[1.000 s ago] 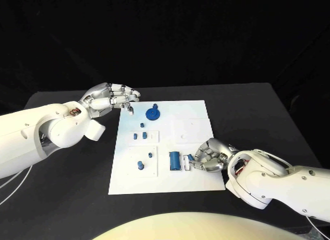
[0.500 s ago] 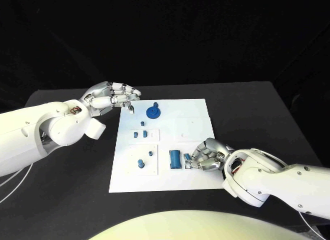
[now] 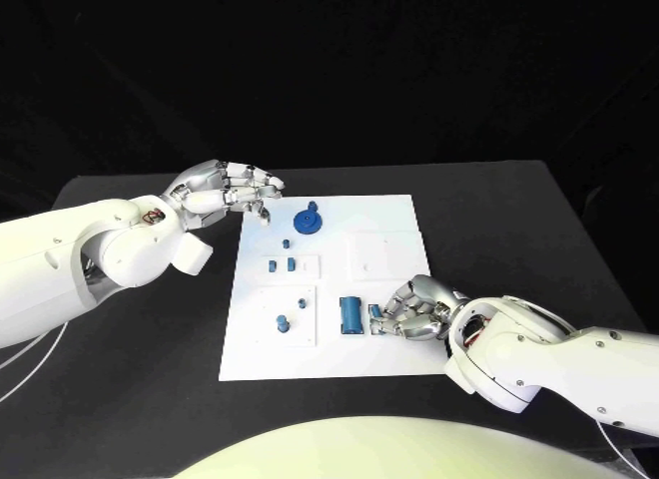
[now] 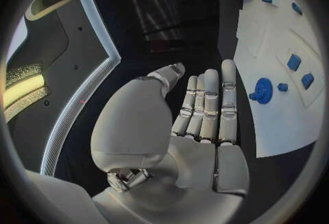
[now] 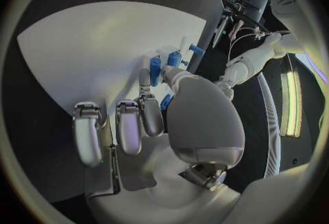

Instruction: Assemble the parts on the task board

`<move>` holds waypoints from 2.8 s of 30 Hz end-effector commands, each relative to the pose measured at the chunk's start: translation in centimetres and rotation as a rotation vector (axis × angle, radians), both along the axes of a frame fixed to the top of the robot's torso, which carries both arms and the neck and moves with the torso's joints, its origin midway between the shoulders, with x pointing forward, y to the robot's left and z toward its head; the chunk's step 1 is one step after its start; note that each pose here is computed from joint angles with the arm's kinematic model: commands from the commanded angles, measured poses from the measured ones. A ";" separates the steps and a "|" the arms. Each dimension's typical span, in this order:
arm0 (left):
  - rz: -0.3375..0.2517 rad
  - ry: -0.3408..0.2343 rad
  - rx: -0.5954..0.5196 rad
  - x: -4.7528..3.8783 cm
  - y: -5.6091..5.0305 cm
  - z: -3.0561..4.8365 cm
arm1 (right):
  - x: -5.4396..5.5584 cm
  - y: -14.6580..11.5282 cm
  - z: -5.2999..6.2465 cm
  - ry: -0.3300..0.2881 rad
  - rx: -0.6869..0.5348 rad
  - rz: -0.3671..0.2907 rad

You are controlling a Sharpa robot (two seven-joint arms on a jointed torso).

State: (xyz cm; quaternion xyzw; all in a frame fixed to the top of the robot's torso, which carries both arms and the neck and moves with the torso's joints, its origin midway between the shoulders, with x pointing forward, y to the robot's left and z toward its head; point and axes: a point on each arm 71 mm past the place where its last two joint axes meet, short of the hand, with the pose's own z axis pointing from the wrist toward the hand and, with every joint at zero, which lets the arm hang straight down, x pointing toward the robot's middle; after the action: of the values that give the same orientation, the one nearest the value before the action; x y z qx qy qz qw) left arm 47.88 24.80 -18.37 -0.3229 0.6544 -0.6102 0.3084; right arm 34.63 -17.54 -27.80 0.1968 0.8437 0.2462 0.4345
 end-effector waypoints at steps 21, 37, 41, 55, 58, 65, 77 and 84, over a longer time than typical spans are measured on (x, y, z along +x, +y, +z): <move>-0.012 0.004 0.000 -0.02 0.0 0.00 | -0.1 -0.2 0.0 -0.003 0.011 0.030; -0.005 0.006 0.005 0.08 0.1 -0.07 | -0.9 -0.8 -0.6 0.081 -0.001 0.091; -0.004 0.006 0.006 0.10 0.2 -0.09 | -0.9 -0.9 -0.7 0.080 -0.002 0.082; -0.004 0.009 0.008 0.13 0.2 -0.13 | -0.7 -0.7 -0.7 0.064 0.015 0.066; -0.002 0.009 0.009 0.14 0.3 -0.14 | -0.7 -0.6 -0.6 0.061 0.022 0.069; -0.002 0.011 0.010 0.14 0.3 -0.16 | -0.8 -0.3 -0.4 0.047 0.041 0.071; -0.005 0.016 0.013 0.11 0.4 -0.19 | -0.6 -0.3 -0.2 0.011 0.034 0.069; -0.005 0.017 0.013 0.09 0.4 -0.19 | -0.6 -0.3 -0.4 0.018 0.017 0.079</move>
State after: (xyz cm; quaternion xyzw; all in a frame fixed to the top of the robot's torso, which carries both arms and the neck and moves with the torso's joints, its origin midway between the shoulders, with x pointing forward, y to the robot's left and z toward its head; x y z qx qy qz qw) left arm 48.06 25.39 -18.64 -0.3291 0.6613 -0.5985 0.3101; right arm 34.10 -18.00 -28.21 0.1829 0.8521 0.2662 0.4119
